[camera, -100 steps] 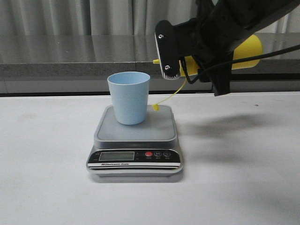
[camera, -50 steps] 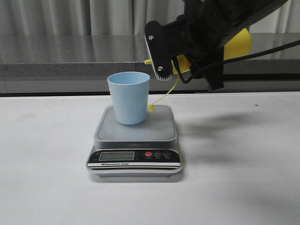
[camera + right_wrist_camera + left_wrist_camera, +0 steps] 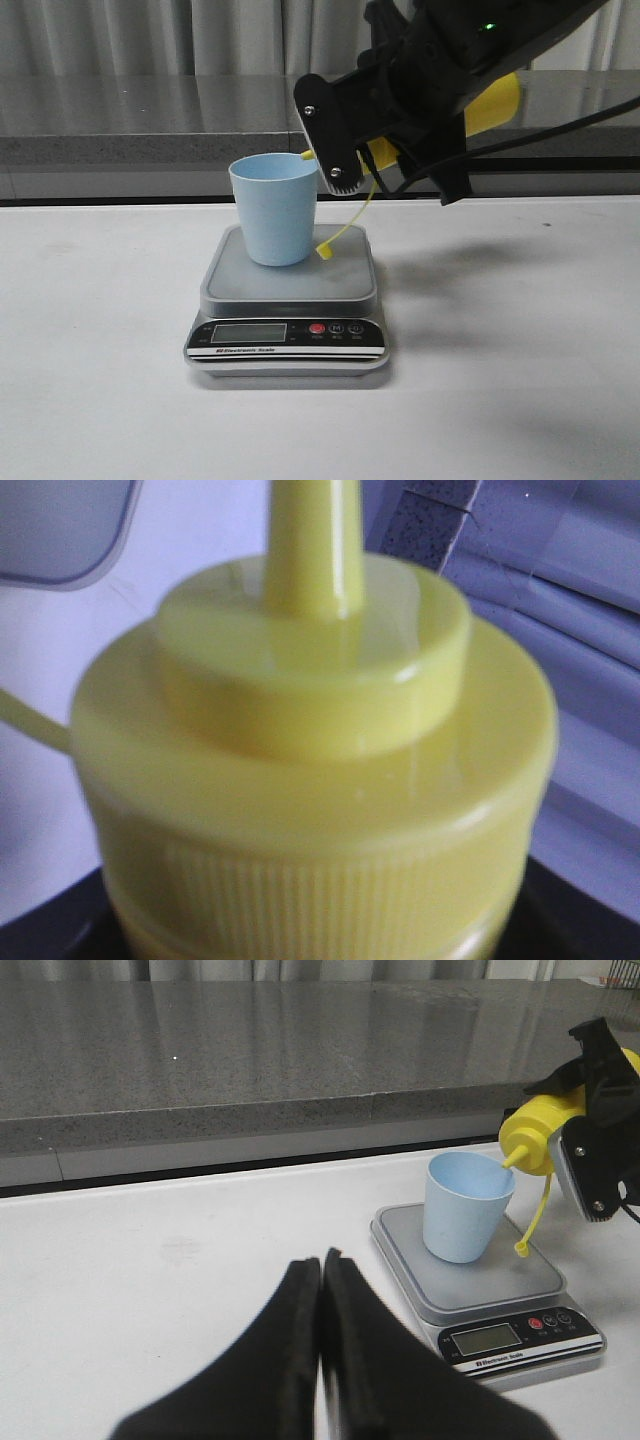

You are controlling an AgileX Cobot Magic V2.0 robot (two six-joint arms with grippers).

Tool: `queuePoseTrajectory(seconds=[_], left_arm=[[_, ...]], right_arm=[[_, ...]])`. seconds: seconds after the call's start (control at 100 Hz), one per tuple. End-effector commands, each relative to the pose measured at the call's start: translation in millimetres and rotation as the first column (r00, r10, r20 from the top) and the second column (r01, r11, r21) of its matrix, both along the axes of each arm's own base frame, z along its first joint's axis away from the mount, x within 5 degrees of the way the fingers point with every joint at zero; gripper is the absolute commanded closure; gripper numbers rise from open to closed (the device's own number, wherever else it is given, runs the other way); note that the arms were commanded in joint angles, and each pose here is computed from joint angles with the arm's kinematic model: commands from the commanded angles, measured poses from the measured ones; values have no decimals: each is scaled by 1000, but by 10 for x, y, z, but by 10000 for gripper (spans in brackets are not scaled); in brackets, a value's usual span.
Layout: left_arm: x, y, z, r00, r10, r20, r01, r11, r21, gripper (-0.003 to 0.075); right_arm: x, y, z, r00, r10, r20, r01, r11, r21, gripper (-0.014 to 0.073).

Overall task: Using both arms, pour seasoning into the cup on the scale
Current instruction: 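Tilt the yellow bottle back upright away from the cup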

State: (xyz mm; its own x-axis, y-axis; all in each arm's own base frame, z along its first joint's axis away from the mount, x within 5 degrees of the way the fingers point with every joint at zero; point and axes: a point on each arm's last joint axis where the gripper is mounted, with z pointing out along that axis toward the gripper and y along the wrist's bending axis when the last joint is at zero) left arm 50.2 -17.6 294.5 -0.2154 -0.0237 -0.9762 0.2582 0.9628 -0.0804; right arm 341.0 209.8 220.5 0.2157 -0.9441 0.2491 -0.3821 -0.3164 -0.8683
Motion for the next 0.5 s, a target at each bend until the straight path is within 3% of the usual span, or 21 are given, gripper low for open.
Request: queuePoseTrajectory(seconds=[0.0,0.17,0.27,0.34,0.49], left_arm=[[9,4,138,997,12,78,-9,999,-39,741],[9,4,138,997,12,78,-9,999,-39,741],[9,4,138,997,12,78,-9,999,-39,741],[9,4,138,997,12,78,-9,999,-39,741],[9,4,138,997,12,78,-9,999,-39,741]], right_arm=[[17,-45,332,994,-42,103,37,998,46,657],[-46,-62,423,995,-96,22,87,964,253,657],[-129,-64,566,996,-77,-45,89,908,408,657],[-189,-94,682,993,-75,-94,113,849,516,657],[-223,-284,842,963,-147,-227,266,658,704,655]])
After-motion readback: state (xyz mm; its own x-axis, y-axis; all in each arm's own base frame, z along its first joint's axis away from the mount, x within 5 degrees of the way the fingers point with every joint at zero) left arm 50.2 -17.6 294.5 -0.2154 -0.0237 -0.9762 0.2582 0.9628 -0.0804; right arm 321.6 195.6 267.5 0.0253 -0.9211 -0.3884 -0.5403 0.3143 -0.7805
